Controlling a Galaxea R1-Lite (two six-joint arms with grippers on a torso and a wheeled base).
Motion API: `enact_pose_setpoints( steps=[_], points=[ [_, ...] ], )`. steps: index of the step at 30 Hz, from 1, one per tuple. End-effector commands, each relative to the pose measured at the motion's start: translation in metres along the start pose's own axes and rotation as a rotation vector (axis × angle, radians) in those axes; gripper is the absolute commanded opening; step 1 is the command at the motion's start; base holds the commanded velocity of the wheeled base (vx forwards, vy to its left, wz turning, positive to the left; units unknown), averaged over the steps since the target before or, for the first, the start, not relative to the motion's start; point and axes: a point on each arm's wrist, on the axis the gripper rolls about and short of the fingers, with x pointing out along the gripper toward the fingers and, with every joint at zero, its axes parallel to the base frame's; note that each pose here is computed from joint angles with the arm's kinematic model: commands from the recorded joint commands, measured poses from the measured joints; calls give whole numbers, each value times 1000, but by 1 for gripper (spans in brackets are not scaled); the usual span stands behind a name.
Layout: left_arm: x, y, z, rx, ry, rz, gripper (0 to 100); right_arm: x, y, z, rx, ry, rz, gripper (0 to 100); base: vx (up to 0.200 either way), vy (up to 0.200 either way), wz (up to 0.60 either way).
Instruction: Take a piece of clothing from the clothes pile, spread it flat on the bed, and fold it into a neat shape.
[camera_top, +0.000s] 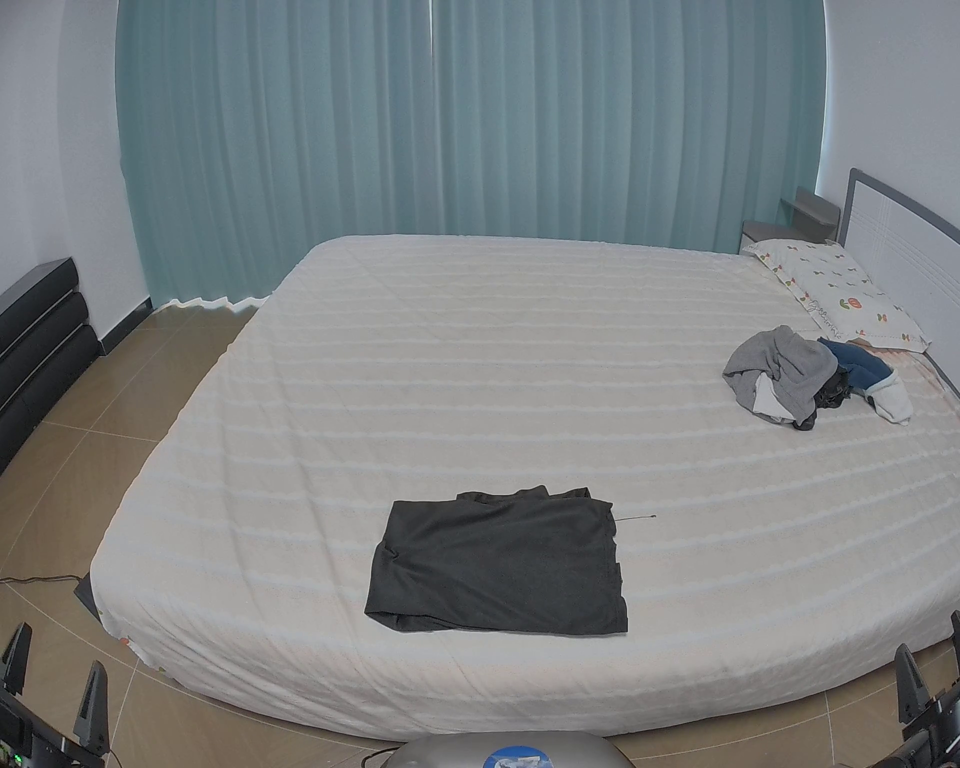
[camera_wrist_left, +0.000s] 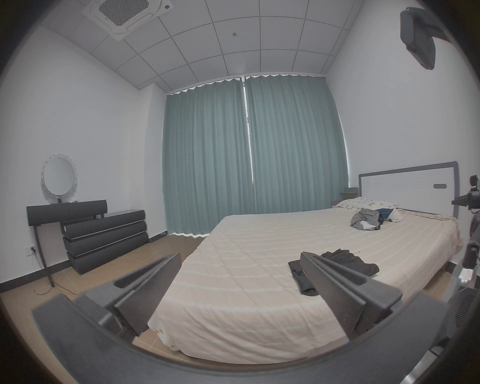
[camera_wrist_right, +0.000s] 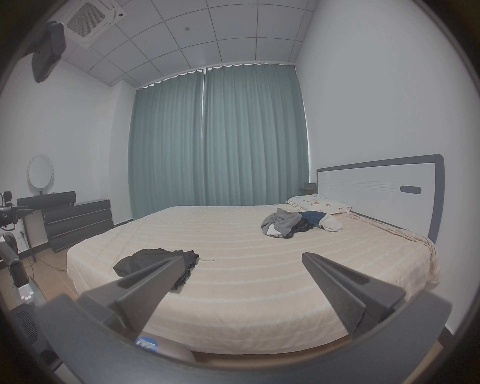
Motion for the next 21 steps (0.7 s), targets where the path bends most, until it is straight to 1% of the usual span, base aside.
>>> enact_pose_setpoints(
  steps=[1, 2, 3, 5, 7, 8, 9, 10, 12, 13, 21],
  points=[
    [0, -1, -5, -39, 8, -48, 100, 0, 0, -5, -11, 9, 4, 100, 0, 0, 0],
    [0, -1, -5, -39, 8, -48, 100, 0, 0, -5, -11, 9, 4, 100, 0, 0, 0],
    [0, -2, -5, -56, 8, -60, 100, 0, 0, -6, -31, 15, 24, 100, 0, 0, 0],
    [0, -2, -5, -67, 8, -54, 100, 0, 1, -6, -43, 17, 36, 100, 0, 0, 0],
    [0, -1, -5, -76, 9, -42, 100, 0, 1, -6, -42, 15, 43, 100, 0, 0, 0],
    [0, -1, -5, -80, 12, -20, 100, 0, 1, -6, -40, 15, 43, 100, 0, 0, 0],
    [0, -1, -7, -65, 23, -7, 100, 0, 1, -6, -40, 15, 43, 100, 0, 0, 0],
    [0, 0, -11, -57, 69, 11, 100, 0, 1, -6, -42, 15, 43, 100, 0, 0, 0],
    [0, 0, -12, -58, 83, 9, 100, 0, 1, -6, -43, 12, 44, 100, 0, 0, 0],
    [0, -1, -11, -56, 69, 3, 100, 0, 1, -6, -42, 12, 43, 100, 0, 0, 0],
    [0, -1, -11, -51, 66, 0, 100, 0, 1, -6, -37, 12, 44, 100, 0, 0, 0]
  ],
)
